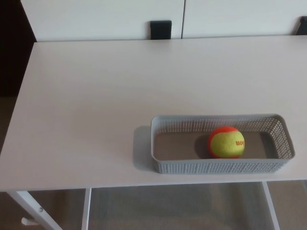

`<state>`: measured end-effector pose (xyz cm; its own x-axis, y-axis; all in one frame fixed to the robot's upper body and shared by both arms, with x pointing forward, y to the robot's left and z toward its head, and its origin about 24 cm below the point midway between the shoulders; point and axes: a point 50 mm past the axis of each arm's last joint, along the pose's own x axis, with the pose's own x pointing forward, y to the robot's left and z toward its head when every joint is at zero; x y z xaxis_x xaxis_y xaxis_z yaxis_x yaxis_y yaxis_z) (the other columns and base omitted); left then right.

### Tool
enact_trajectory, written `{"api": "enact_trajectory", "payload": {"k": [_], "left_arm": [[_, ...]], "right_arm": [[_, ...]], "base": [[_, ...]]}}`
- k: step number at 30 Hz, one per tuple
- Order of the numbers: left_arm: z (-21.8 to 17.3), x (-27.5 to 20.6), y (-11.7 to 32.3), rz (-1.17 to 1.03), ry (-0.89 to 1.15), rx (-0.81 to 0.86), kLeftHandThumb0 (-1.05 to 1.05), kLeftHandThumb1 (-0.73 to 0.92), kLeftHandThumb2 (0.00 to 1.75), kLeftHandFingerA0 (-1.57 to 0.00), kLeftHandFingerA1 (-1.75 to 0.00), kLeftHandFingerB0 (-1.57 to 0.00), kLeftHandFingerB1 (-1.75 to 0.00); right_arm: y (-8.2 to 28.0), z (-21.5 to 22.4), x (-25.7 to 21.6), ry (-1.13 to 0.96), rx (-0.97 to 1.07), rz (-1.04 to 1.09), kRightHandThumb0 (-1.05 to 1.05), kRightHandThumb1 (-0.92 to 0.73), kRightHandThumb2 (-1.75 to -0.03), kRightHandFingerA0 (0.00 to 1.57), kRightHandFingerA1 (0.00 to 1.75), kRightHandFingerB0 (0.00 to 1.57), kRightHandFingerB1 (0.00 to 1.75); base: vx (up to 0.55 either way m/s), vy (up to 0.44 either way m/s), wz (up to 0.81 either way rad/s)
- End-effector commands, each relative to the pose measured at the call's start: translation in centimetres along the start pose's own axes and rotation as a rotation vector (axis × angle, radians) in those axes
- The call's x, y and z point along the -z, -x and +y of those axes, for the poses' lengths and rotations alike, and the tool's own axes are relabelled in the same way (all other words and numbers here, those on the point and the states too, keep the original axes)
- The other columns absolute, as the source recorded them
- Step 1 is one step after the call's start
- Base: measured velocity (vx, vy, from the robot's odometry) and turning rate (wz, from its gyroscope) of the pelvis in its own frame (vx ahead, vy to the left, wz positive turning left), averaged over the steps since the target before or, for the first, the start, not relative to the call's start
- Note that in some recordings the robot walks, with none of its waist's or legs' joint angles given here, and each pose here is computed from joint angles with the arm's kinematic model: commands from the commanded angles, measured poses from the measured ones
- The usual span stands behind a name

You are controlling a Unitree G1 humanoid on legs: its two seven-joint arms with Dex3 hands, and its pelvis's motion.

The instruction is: The robot walk towards a table in front and uses its left hand to pickup a tennis ball on the left side and put it in a container on the right hand side

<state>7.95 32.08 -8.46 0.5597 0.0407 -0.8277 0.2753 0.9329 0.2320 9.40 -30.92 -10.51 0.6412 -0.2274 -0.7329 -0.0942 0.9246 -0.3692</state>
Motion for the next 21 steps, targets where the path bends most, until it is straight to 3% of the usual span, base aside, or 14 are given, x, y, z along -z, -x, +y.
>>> {"api": "enact_trajectory", "payload": {"k": [1,2,3,4,5,6,7,8,9,11,15,16,17,21], "left_arm": [[0.0,1.3,-2.3,0.088,-0.047,-0.105,-0.59,0.57,0.59,-0.14,-0.37,-0.09,-0.23],[0.1,1.2,-2.3,0.083,-0.049,-0.109,-0.59,0.57,0.59,-0.14,-0.37,-0.09,-0.23],[0.3,1.3,-2.3,0.082,-0.008,-0.113,-0.64,0.45,0.76,-0.11,-0.45,-0.05,-0.3],[0.3,1.4,-2.3,0.079,0.009,-0.115,-0.34,0.36,0.92,-0.01,-0.5,0.0,-0.49],[0.3,1.4,-2.3,0.075,0.007,-0.115,-0.34,0.36,0.92,-0.01,-0.5,0.0,-0.49],[0.3,1.4,-2.4,0.076,0.003,-0.113,-0.66,0.45,0.75,-0.1,-0.44,-0.06,-0.31],[0.2,1.4,-2.4,0.076,0.002,-0.113,-0.66,0.45,0.75,-0.1,-0.44,-0.06,-0.31],[0.1,1.4,-2.5,0.073,-0.031,-0.1,-0.6,0.59,0.64,-0.14,-0.37,-0.09,-0.25],[0.0,1.4,-2.6,0.068,-0.031,-0.098,-0.6,0.41,0.78,-0.06,-0.44,0.0,-0.33],[-0.3,1.3,-2.7,0.058,-0.029,-0.09,-0.56,0.39,0.79,-0.09,-0.47,0.0,-0.37],[-0.6,1.1,-2.8,0.036,-0.052,-0.08,-0.57,0.39,0.79,-0.09,-0.48,0.0,-0.35],[-0.6,1.2,-2.8,0.033,-0.048,-0.076,-0.55,0.58,0.58,-0.14,-0.35,-0.08,-0.26],[-0.7,1.2,-2.9,0.03,-0.038,-0.074,-0.57,0.48,0.72,-0.07,-0.42,-0.07,-0.31],[-0.7,1.2,-2.9,0.028,-0.046,-0.079,-0.59,0.46,0.74,-0.08,-0.43,-0.06,-0.32]], "right_arm": [[-0.4,-0.7,-0.8,-0.078,0.022,-0.038,-0.48,-0.54,-0.56,0.52,0.46,0.44,0.4],[-0.4,-0.7,-0.9,-0.076,0.023,-0.042,-0.48,-0.54,-0.56,0.52,0.46,0.44,0.4],[-0.3,-0.7,-1.0,-0.09,0.022,-0.053,-0.48,-0.53,-0.55,0.52,0.48,0.44,0.42],[-0.3,-0.8,-1.1,-0.091,0.024,-0.056,-0.49,-0.54,-0.56,0.53,0.47,0.44,0.41],[-0.3,-0.8,-1.0,-0.085,0.026,-0.055,-0.49,-0.54,-0.56,0.53,0.47,0.44,0.41],[-0.3,-0.9,-1.0,-0.072,0.031,-0.052,-0.49,-0.54,-0.56,0.54,0.46,0.44,0.41],[-0.3,-0.9,-1.0,-0.066,0.033,-0.051,-0.49,-0.54,-0.56,0.54,0.46,0.44,0.41],[-0.3,-0.9,-1.0,-0.054,0.032,-0.053,-0.51,-0.55,-0.56,0.53,0.46,0.43,0.4],[-0.3,-1.0,-1.1,-0.054,0.031,-0.055,-0.49,-0.55,-0.56,0.53,0.46,0.43,0.4],[-0.3,-1.0,-1.3,-0.057,0.032,-0.06,-0.49,-0.54,-0.56,0.54,0.46,0.44,0.4],[-0.4,-1.2,-1.5,-0.042,0.028,-0.074,-0.5,-0.55,-0.56,0.54,0.47,0.44,0.4],[-0.4,-1.2,-1.4,-0.053,0.03,-0.07,-0.48,-0.54,-0.56,0.54,0.48,0.45,0.41],[-0.5,-1.2,-1.4,-0.059,0.033,-0.069,-0.47,-0.53,-0.55,0.55,0.48,0.45,0.41],[-0.4,-1.2,-1.5,-0.041,0.036,-0.08,-0.47,-0.54,-0.56,0.56,0.49,0.45,0.42]], "base": [[0.0,0.0,0.0],[0.0,0.0,0.0],[0.0,0.0,0.0],[0.0,0.0,0.0],[0.0,0.0,0.0],[0.0,0.0,0.0],[0.0,0.0,0.0],[0.0,0.0,0.0],[0.0,0.0,0.0],[0.0,0.0,0.0],[0.0,0.0,0.0],[0.0,0.0,0.0],[0.0,0.0,0.0],[0.0,0.0,0.0]]}}
